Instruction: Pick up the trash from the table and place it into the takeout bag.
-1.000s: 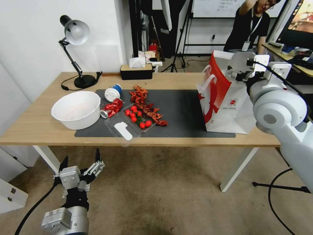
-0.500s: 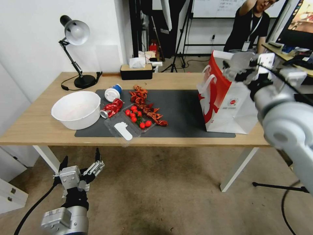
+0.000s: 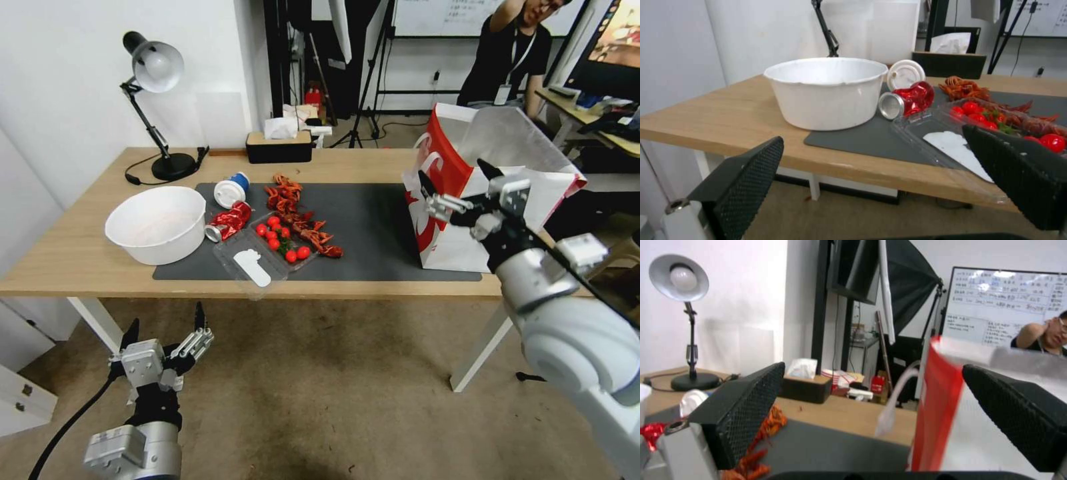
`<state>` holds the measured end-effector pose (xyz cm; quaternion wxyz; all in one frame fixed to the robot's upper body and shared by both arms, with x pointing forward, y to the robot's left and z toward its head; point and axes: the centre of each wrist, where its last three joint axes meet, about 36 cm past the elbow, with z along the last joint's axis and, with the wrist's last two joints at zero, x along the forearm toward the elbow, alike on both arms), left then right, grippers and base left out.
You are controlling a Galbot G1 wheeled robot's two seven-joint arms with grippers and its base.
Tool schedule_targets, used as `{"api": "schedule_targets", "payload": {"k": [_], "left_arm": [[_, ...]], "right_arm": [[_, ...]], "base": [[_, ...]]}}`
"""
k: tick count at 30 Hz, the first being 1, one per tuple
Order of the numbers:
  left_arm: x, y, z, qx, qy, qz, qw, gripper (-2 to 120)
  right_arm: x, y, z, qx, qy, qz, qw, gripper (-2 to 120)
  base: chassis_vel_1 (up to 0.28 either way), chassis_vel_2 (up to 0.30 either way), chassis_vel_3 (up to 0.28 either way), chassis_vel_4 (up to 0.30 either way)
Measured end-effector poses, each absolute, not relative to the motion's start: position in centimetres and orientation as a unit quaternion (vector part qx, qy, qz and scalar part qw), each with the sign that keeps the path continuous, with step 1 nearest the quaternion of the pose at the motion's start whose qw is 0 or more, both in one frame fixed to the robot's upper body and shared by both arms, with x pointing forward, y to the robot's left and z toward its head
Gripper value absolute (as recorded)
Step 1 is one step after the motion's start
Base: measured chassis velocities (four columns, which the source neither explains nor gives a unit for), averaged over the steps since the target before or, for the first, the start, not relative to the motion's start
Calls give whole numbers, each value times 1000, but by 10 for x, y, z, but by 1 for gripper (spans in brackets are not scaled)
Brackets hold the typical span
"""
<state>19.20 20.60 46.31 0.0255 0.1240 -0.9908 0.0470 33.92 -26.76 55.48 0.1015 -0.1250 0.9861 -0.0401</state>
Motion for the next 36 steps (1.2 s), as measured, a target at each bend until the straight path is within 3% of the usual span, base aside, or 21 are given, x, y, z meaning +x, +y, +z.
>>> {"api": "schedule_targets", "payload": {"k": [8,16,36], "left_arm": [[192,206,463,122,-991,47,25,100],[192,206,463,119,-992,46,26,100],[193,207,461,115,-992,48,27,100]], "right_arm": [[318,-271,493,-95,990,-24,106,100],[276,-257,423,-31,997,-10,71,100],[233,-243,380,13,1000,26,8,100]], "base": [[0,0,0,0],[0,0,0,0],[0,0,0,0]]}}
